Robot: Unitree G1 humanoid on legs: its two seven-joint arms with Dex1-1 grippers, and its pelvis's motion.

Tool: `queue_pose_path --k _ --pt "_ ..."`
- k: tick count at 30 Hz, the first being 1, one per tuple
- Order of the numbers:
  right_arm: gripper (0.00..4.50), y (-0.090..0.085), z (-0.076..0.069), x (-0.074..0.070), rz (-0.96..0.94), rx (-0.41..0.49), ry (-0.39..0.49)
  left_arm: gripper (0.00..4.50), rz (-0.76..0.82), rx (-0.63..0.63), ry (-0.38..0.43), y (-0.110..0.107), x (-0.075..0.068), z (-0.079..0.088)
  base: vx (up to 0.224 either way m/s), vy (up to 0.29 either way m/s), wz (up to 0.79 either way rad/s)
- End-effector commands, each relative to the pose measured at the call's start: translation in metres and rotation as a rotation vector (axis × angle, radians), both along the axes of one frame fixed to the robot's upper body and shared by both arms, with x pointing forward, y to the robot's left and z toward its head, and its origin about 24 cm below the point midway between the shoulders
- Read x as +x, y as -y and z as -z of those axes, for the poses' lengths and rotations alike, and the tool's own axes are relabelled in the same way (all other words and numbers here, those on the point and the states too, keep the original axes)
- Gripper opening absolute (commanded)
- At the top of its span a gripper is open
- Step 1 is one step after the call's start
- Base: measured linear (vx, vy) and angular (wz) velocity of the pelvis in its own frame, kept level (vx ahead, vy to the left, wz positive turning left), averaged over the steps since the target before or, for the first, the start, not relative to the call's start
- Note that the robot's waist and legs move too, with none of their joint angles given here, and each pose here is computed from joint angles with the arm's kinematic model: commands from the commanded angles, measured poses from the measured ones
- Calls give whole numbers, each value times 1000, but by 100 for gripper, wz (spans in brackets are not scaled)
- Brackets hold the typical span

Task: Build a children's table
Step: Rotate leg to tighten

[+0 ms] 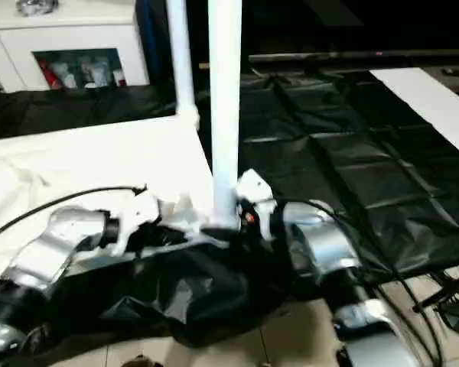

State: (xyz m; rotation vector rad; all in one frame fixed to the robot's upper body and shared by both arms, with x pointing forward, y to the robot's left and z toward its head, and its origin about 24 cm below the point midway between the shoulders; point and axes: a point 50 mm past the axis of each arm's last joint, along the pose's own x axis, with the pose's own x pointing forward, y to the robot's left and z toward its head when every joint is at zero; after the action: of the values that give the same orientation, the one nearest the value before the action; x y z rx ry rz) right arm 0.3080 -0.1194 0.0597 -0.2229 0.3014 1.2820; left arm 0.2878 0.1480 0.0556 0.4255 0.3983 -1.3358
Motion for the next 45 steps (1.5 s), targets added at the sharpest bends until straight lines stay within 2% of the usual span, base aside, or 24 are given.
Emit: queue_pose_path --k 1,11,15,18,19,22,26,29,31,33,35,38,40,45 --pt "377 -2 -4 -2 -28 5 -2 0 76 -15 24 7 -3 -9 0 0 0" --pt "292 -7 2 -6 -25 20 -39 0 66 0 20 4 -3 -7 0 0 0" --pt "277 -12 8 -5 38 50 -63 0 29 -13 31 7 1 -6 0 0 0" --pt "274 -21 13 0 147 91 -78 0 -85 -36 48 12 13 -8 0 0 0" --pt "274 -28 17 3 215 114 -98 0 -150 -46 62 15 21 -9 0 0 0" --pt "272 -40 22 12 339 117 -118 0 -254 -57 88 21 34 -13 0 0 0" --pt "272 -70 26 27 558 123 -155 0 -454 -56 129 37 57 -20 0 0 0" --pt "272 -76 27 31 623 114 -174 0 -492 -59 139 40 61 -21 0 0 0" --pt "272 -89 26 31 606 93 -132 0 -494 -69 155 48 64 -23 0 0 0" --pt "272 -92 26 30 587 127 -155 0 -472 -80 161 52 63 -24 0 0 0" --pt "342 -94 23 30 571 173 -187 0 -459 -92 155 53 62 -24 0 0 0" --pt "350 -90 20 31 526 177 -169 0 -413 -105 138 53 57 -22 0 0 0" --pt "388 -87 19 31 506 174 -155 0 -386 -112 133 52 55 -21 0 0 0" --pt "392 -71 13 29 367 155 -93 0 -263 -121 103 46 44 -20 0 0 0"
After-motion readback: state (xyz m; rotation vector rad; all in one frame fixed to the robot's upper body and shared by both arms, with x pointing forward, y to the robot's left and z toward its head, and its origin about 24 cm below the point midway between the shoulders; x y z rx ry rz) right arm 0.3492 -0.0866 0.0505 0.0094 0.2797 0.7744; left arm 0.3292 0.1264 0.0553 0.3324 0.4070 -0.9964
